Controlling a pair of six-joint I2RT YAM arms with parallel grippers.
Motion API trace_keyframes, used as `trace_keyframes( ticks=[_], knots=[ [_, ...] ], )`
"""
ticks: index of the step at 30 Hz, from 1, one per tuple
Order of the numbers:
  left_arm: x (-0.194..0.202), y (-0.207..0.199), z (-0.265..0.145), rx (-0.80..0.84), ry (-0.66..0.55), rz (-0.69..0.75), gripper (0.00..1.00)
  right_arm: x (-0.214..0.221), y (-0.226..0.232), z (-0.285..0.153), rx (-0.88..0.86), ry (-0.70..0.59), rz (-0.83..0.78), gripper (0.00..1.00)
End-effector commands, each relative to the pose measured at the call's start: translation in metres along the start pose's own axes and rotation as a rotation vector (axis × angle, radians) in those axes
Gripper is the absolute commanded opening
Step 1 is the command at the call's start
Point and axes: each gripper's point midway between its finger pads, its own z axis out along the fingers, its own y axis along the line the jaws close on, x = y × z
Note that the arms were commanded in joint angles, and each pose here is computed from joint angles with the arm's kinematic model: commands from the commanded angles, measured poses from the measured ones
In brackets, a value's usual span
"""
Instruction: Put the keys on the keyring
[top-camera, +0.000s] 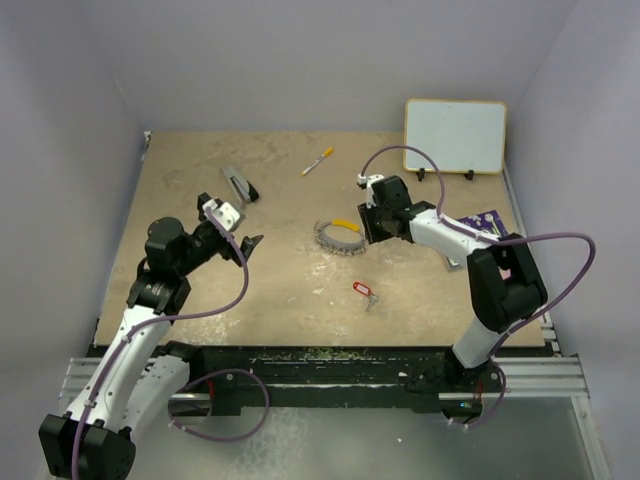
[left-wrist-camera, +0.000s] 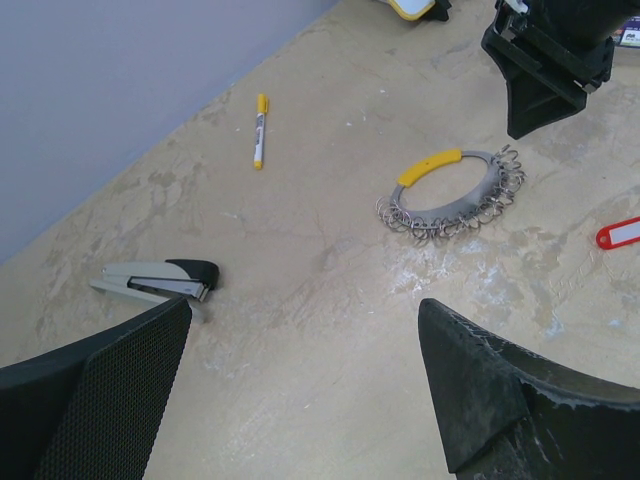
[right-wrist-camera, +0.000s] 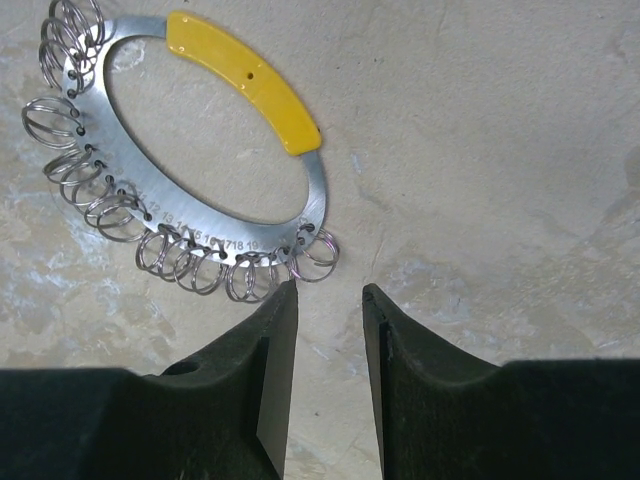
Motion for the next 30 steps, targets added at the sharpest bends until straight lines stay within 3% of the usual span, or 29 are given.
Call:
trace_keyframes(
  ticks=[1,30],
  knots=[
    [-0.013,-0.001,0.0,0.011,-0.057,0.045,0.98,0.002,0.006,0.003,-0.031,0.017,-0.054,0.36],
    [-0.011,-0.001,0.0,0.008,-0.058,0.054,0.98,-0.008,0.0,0.028,0.031,0.04,-0.114,0.32]
  ],
)
